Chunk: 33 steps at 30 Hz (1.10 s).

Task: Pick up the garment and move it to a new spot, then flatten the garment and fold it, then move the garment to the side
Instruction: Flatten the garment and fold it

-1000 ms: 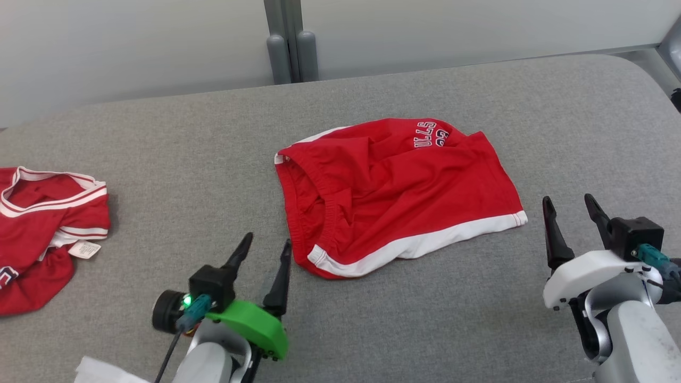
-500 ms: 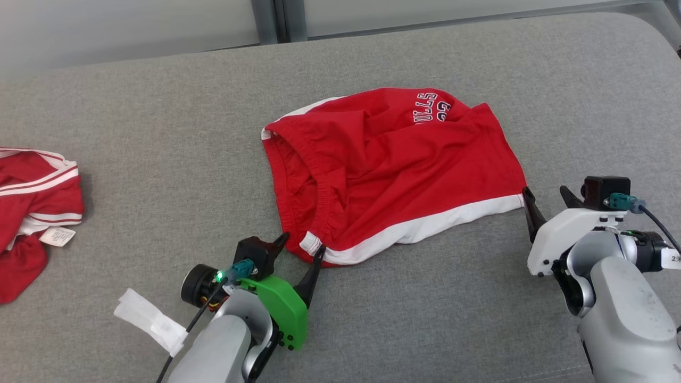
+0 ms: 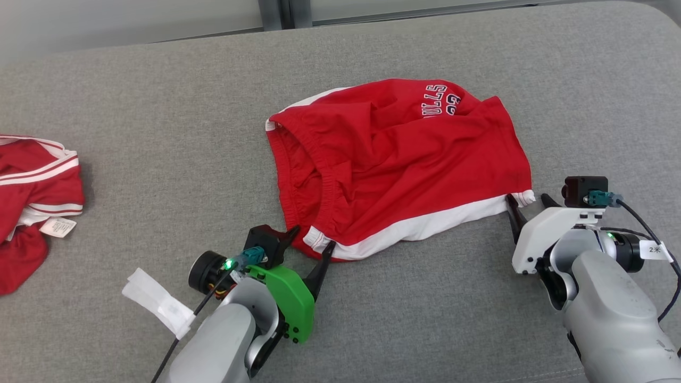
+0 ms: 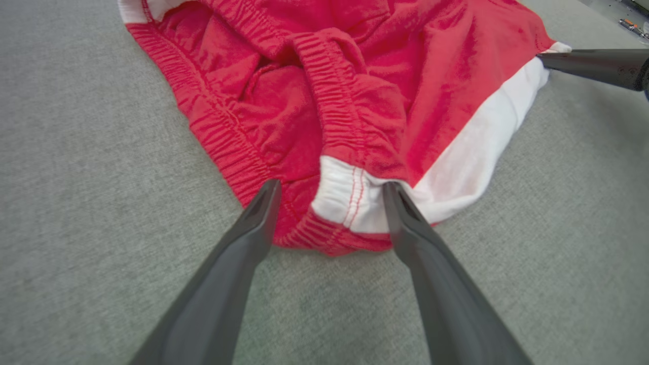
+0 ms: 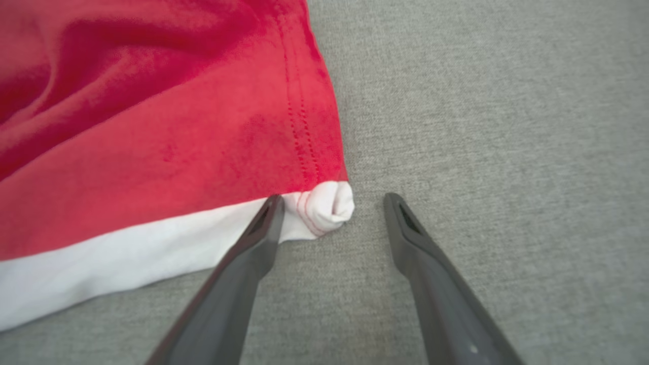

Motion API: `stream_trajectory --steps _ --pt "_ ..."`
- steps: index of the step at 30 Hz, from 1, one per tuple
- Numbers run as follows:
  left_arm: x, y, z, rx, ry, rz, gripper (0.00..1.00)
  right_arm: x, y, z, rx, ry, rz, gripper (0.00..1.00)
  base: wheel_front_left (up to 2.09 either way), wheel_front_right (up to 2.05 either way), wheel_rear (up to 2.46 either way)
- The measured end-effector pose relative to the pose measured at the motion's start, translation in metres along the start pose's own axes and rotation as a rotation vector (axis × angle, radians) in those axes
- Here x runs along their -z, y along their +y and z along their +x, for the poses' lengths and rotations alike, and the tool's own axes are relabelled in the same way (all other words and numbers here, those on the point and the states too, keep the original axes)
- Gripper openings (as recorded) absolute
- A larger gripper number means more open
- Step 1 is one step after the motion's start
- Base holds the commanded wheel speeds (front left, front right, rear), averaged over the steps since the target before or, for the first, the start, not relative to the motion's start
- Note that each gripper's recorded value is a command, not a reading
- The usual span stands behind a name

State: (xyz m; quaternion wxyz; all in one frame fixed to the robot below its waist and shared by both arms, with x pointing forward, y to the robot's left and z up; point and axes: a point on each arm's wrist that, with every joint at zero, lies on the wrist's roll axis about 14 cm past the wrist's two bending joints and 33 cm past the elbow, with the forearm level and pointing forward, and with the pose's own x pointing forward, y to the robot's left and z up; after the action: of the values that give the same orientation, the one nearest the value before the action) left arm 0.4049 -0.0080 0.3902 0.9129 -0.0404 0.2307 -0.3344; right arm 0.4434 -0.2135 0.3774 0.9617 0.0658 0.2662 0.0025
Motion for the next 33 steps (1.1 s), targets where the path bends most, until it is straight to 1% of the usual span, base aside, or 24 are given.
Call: stream_trajectory --steps 5,6,7,8,10,12,14,15,16,17,18,22,25,27,30,33 --pt "-0.002 -0.003 -0.001 0.016 0.010 0.008 1.00 0.001 -0.001 0.004 -0.003 0.007 -0.009 1.00 0.00 0.00 0.00" --pt "-0.002 -0.003 -0.001 0.017 0.014 0.008 0.96 0.001 -0.001 0.005 -0.004 0.009 -0.010 1.00 0.00 0.00 0.00" --pt "-0.002 -0.002 -0.001 0.018 0.017 0.010 0.87 0.002 0.000 0.006 -0.007 0.011 -0.009 1.00 0.00 0.00 0.00" --pt "-0.003 -0.003 -0.001 0.021 0.019 0.013 0.81 0.002 0.002 0.007 -0.012 0.015 -0.008 1.00 0.00 0.00 0.00" --pt "-0.005 -0.003 -0.001 0.025 0.013 0.015 0.74 0.003 0.003 0.008 -0.016 0.023 -0.010 1.00 0.00 0.00 0.00" --pt "-0.007 -0.004 -0.001 0.027 0.011 0.014 0.60 0.005 0.004 0.009 -0.019 0.029 -0.008 1.00 0.00 0.00 0.00" --pt "-0.008 -0.004 -0.001 0.028 0.014 0.012 0.49 0.009 0.005 0.010 -0.021 0.043 -0.007 1.00 0.00 0.00 0.00" --pt "-0.007 -0.003 -0.001 0.028 0.019 0.010 0.46 0.010 0.005 0.011 -0.022 0.048 -0.007 1.00 0.00 0.00 0.00" --pt "-0.007 -0.004 -0.001 0.031 0.021 0.010 0.36 0.010 0.005 0.011 -0.024 0.054 -0.005 1.00 0.00 0.00 0.00" --pt "-0.006 -0.005 -0.001 0.034 0.024 0.011 0.02 0.011 0.006 0.012 -0.025 0.062 -0.003 0.42 0.00 0.00 0.00" --pt "-0.005 -0.005 -0.001 0.037 0.029 0.013 0.00 0.012 0.006 0.013 -0.027 0.066 0.000 0.00 0.00 0.00 0.00" --pt "-0.001 -0.007 0.000 0.044 0.046 0.007 0.00 0.012 0.015 0.015 -0.048 0.075 0.011 0.00 0.00 0.00 0.00" --pt "-0.008 -0.008 0.000 0.045 0.010 -0.018 0.00 0.009 0.017 0.014 -0.058 0.055 0.035 0.00 0.00 0.00 0.00" --pt "-0.019 -0.009 -0.001 0.047 -0.040 -0.036 0.00 0.005 0.016 0.013 -0.061 0.029 0.046 0.00 0.00 0.00 0.00" --pt "-0.043 -0.012 -0.003 0.051 -0.150 -0.095 0.00 -0.005 0.016 0.009 -0.069 -0.033 0.071 0.00 0.00 0.00 0.00" --pt "-0.071 -0.018 -0.007 0.070 -0.264 -0.165 0.00 -0.027 0.019 0.003 -0.092 -0.140 0.096 0.00 0.00 0.00 0.00"
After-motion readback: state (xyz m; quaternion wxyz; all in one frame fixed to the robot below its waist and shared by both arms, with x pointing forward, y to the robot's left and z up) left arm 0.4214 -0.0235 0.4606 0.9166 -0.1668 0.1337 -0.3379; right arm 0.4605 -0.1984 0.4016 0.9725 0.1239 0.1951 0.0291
